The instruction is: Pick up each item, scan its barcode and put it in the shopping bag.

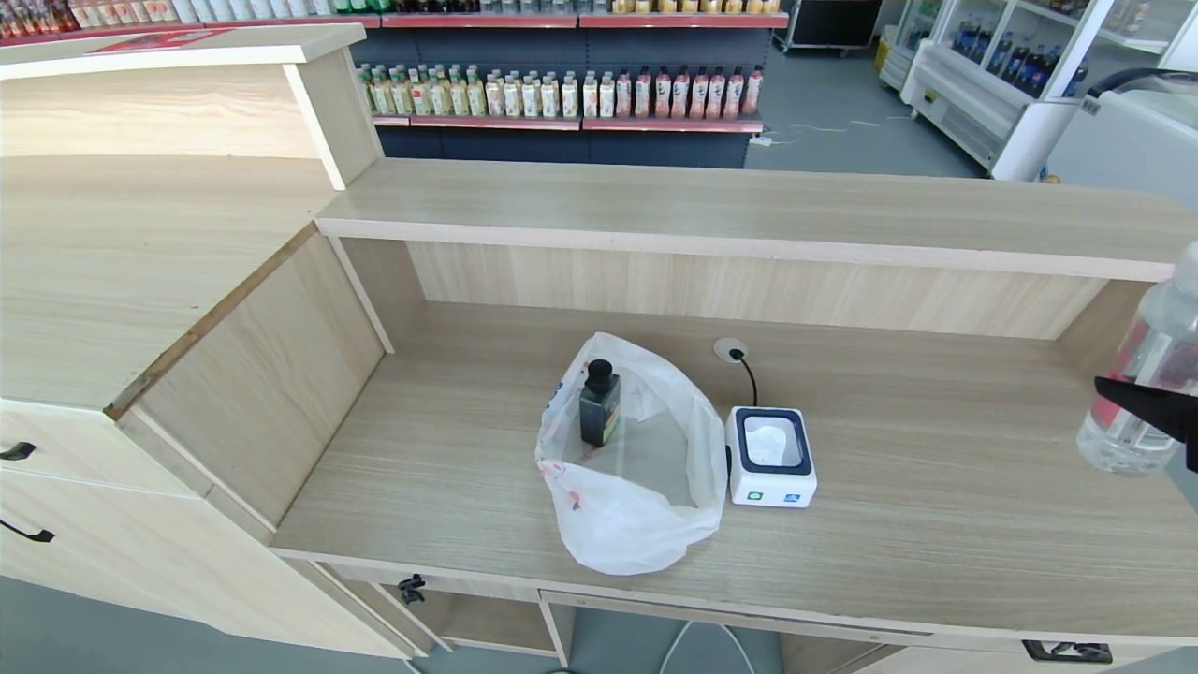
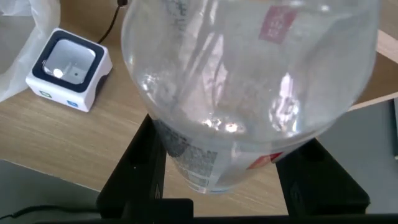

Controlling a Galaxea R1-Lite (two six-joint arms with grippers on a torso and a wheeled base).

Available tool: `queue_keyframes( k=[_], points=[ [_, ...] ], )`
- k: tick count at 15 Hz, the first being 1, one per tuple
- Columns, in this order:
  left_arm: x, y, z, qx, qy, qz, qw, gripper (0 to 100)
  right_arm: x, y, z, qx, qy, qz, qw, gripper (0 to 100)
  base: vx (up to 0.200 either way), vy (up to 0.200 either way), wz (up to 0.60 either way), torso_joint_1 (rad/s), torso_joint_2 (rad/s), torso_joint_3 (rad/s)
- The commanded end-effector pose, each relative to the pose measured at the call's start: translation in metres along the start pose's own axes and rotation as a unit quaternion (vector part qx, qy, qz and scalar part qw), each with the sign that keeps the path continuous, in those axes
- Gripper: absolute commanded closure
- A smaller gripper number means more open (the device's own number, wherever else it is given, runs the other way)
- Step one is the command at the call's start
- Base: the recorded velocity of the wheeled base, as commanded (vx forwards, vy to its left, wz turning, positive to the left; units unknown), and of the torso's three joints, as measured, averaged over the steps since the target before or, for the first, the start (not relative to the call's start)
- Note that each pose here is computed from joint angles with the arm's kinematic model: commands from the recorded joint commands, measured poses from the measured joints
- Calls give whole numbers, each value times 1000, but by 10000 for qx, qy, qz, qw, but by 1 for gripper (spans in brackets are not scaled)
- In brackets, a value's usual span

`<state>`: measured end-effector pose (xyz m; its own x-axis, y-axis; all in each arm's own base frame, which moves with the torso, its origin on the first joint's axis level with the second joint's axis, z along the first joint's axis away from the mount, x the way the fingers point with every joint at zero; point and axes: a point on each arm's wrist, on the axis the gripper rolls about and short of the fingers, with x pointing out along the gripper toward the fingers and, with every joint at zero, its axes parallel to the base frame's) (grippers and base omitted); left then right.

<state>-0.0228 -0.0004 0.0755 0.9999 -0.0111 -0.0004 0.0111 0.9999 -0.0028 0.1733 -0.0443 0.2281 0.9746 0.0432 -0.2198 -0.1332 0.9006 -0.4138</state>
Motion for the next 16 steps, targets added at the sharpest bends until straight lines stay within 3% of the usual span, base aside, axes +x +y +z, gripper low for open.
queue_keyframes(
  k=[1, 7, 11, 14, 16],
  points=[
    [0, 0, 0, 6, -2, 2, 10000, 0, 5, 7, 1, -57, -60, 186, 9998, 100, 0, 0, 0, 0, 0, 0],
    [0, 0, 0, -1, -2, 2, 10000, 0, 21, 25, 8, -273, -588, 560, 9963, 100, 0, 0, 600, 3, 2, 4],
    [0, 0, 0, -1, -2, 2, 10000, 0, 36, 39, 8, -218, -609, 1096, 9919, 100, 0, 0, 0, 0, 0, 0],
    [0, 0, 0, -1, -2, 2, 10000, 0, 53, 50, 12, -291, -1508, 2291, 9612, 100, 0, 0, 0, 0, 0, 0],
    [0, 0, 0, -1, -2, 2, 10000, 0, 69, 56, 6, -368, -1854, 2963, 9362, 100, 0, 0, 0, 0, 0, 0]
  ],
)
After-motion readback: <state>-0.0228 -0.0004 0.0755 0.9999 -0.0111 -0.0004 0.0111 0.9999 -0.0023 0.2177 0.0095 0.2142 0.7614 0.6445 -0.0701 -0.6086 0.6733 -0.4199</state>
